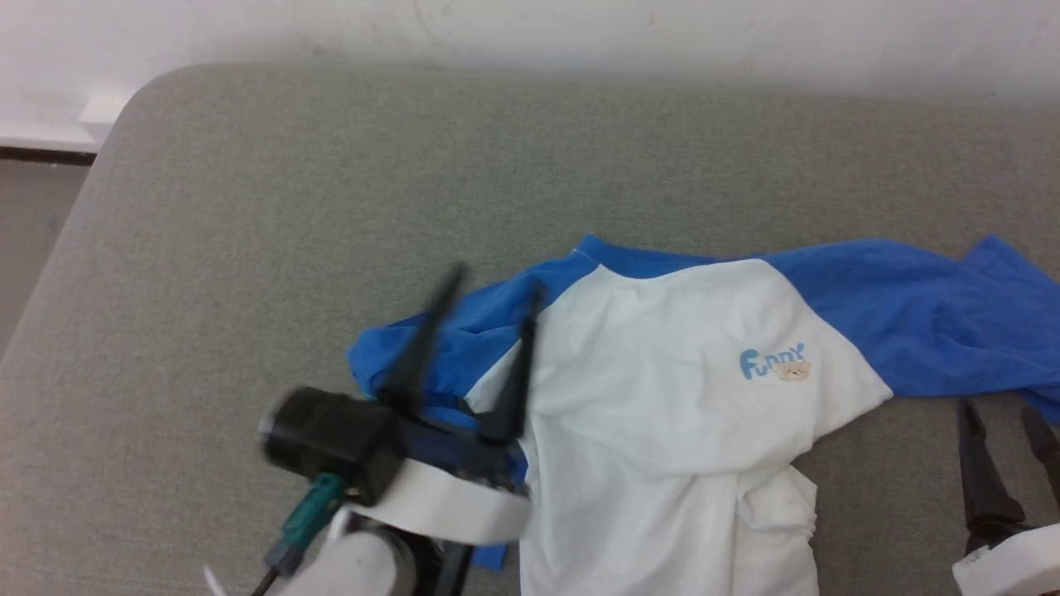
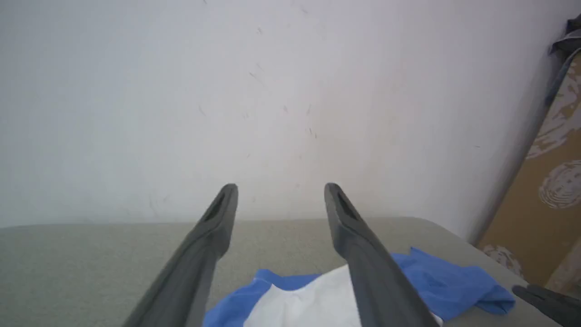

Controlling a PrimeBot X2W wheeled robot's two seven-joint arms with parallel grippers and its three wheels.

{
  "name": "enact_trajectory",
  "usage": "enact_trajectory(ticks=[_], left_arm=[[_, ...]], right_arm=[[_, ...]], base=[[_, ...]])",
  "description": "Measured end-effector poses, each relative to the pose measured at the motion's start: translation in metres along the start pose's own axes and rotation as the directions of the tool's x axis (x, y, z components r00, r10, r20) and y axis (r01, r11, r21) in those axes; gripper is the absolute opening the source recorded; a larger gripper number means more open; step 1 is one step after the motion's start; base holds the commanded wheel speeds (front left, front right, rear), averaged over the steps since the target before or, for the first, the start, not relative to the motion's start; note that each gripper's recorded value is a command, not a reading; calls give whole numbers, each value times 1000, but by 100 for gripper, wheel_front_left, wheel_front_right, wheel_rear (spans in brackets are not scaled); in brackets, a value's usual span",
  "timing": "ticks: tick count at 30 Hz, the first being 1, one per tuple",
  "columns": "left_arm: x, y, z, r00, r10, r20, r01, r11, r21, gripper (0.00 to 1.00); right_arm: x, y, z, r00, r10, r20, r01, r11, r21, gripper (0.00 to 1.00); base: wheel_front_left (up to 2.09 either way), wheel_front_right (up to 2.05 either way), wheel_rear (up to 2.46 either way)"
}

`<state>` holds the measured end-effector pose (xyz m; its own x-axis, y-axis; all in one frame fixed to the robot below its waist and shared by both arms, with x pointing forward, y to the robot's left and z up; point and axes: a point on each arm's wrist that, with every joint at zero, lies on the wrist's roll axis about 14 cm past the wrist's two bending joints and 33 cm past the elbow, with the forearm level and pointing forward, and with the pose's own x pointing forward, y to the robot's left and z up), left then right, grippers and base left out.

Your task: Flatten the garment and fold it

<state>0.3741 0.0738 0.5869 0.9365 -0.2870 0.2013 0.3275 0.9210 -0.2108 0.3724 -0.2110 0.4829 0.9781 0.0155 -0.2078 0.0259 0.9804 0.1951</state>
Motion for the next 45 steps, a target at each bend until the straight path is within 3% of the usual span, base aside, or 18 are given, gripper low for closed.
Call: enact_trajectory(ticks=[2, 4, 8, 13, 18, 22, 26, 31, 35, 40, 41, 42, 43, 45], left_arm=[[6, 21, 31, 985, 88, 146, -103, 990, 100, 100], [4, 33, 51, 959, 128, 252, -188, 955, 229, 100], [-5, 47, 61, 928, 184, 323, -290, 903, 318, 100], [-14, 52, 49, 923, 246, 295, -333, 895, 296, 100], [-11, 52, 37, 922, 273, 274, -347, 896, 276, 100], [-3, 51, 22, 929, 279, 243, -341, 901, 268, 100], [6, 49, 4, 938, 281, 201, -327, 911, 252, 100], [19, 49, -15, 945, 282, 168, -317, 916, 248, 100], [22, 53, -27, 946, 294, 140, -321, 913, 254, 100], [20, 59, -32, 943, 308, 126, -331, 905, 267, 100], [20, 61, -33, 942, 311, 123, -333, 904, 269, 100], [19, 62, -34, 942, 313, 122, -335, 902, 273, 100], [19, 63, -35, 941, 316, 120, -338, 900, 277, 100], [19, 65, -37, 940, 322, 116, -342, 898, 278, 100]], right_arm=[[-4, -6, 4, 1000, -18, 18, 18, 1000, -3, 100], [-9, -13, 8, 998, -41, 37, 41, 999, -8, 100], [-18, -23, 13, 996, -73, 58, 74, 997, -16, 100], [-16, -28, 24, 994, -82, 72, 87, 995, -55, 100], [13, -40, 58, 996, -40, 82, 52, 988, -146, 100], [37, -71, 63, 996, -84, -16, 81, 985, -149, 100], [53, -116, 52, 972, -191, -138, 167, 972, -166, 100], [64, -159, 22, 906, -311, -288, 253, 942, -220, 100], [73, -171, -11, 858, -341, -386, 278, 937, -210, 100], [92, -163, -38, 839, -317, -443, 261, 948, -184, 100], [95, -161, -44, 836, -309, -453, 256, 951, -175, 37], [98, -159, -50, 835, -303, -459, 253, 953, -169, 11], [101, -158, -54, 835, -301, -461, 252, 953, -166, 0], [106, -157, -55, 845, -294, -447, 244, 955, -168, 0]], base=[[0, 0, 0], [0, 0, 0], [0, 0, 0], [0, 0, 0], [0, 0, 0], [0, 0, 0], [0, 0, 0], [0, 0, 0], [0, 0, 0], [0, 0, 0], [0, 0, 0], [0, 0, 0], [0, 0, 0], [0, 0, 0]])
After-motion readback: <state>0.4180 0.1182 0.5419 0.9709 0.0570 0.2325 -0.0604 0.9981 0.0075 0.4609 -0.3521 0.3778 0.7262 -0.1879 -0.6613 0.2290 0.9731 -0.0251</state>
